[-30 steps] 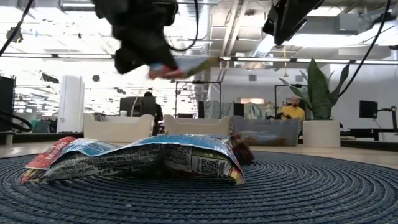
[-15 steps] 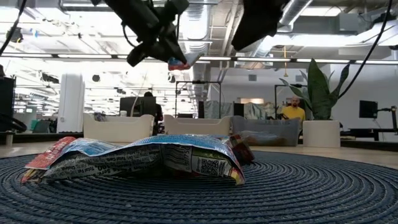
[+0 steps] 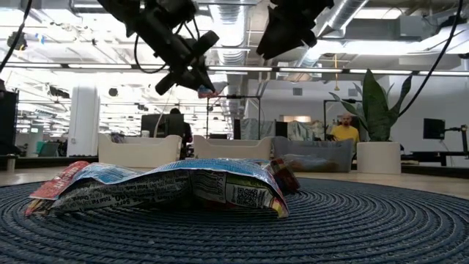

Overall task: Pick and place Granola Bars by type
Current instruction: Put the red granola bar into the gray bin

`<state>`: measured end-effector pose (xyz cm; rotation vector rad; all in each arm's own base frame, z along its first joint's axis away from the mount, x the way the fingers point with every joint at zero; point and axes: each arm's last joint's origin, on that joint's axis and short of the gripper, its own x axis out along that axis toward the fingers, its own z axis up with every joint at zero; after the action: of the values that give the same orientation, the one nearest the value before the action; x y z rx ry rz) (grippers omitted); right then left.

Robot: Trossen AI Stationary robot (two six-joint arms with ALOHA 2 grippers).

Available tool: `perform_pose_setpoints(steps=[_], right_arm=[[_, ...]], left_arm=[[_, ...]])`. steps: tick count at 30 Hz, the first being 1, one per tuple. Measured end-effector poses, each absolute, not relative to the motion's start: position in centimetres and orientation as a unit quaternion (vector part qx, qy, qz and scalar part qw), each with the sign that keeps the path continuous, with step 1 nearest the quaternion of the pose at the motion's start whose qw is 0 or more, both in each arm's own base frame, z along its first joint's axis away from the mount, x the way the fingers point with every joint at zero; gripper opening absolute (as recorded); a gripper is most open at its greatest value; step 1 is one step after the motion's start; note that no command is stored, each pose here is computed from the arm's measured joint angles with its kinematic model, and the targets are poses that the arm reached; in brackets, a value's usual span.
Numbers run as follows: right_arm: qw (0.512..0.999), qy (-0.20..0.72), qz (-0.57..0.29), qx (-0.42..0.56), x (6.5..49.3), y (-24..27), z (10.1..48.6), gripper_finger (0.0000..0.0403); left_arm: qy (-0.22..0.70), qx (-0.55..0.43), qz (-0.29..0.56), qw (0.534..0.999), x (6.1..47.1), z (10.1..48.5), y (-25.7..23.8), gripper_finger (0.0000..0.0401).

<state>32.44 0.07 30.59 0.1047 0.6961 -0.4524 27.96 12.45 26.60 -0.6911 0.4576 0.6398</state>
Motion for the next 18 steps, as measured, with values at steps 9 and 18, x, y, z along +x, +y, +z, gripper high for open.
perform_pose_setpoints(steps=[9,18], right_arm=[[0.912,0.331,-0.236,0.061,32.5,-1.3,30.7,0.0123],[0.911,0.333,-0.236,0.061,32.5,-1.3,30.7,0.0123]], left_arm=[[0.265,-0.319,0.279,0.866,30.8,25.2,15.6,0.0045],[0.322,-0.286,0.292,0.854,32.7,25.4,18.9,0.0064]])
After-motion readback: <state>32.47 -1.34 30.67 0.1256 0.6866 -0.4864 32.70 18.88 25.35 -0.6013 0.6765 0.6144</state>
